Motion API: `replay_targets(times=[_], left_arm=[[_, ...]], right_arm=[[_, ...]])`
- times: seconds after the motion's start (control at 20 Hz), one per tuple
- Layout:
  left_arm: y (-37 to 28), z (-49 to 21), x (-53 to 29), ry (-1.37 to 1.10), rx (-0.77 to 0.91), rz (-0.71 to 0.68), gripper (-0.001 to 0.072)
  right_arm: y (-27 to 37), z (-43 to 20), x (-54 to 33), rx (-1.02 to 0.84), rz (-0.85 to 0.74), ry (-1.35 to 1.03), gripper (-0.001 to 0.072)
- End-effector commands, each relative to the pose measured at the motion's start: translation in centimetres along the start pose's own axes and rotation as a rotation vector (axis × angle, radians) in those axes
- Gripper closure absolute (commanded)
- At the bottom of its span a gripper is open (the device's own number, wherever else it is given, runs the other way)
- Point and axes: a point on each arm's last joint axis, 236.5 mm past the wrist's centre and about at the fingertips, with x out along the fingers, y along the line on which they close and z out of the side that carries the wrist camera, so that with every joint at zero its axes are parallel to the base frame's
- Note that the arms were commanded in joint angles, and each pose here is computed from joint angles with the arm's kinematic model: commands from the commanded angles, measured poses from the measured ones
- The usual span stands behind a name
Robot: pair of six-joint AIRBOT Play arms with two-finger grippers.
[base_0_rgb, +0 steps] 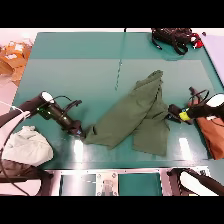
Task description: Fold the shirts.
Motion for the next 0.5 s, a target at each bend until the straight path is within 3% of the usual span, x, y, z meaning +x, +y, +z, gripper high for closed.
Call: replay_targets(times=[0.0,0.25,0.45], left_arm=[[-5.0,0.8,-5.2,-0.098,0.133,0.018,0.0689],[-22.7,2.2,-25.3,-0.781,0.504,0.241,0.0688],[-35.8,-7.6,-41.1,-1.368,0.696,0.442,0.0688]], right_arm=[[5.8,1.4,-7.4,-0.115,0.133,-0.069,0.0689],[13.9,4.1,-29.8,-0.322,0.221,-0.596,0.0687],[17.9,0.1,-46.0,-0.399,0.24,-1.059,0.0687]])
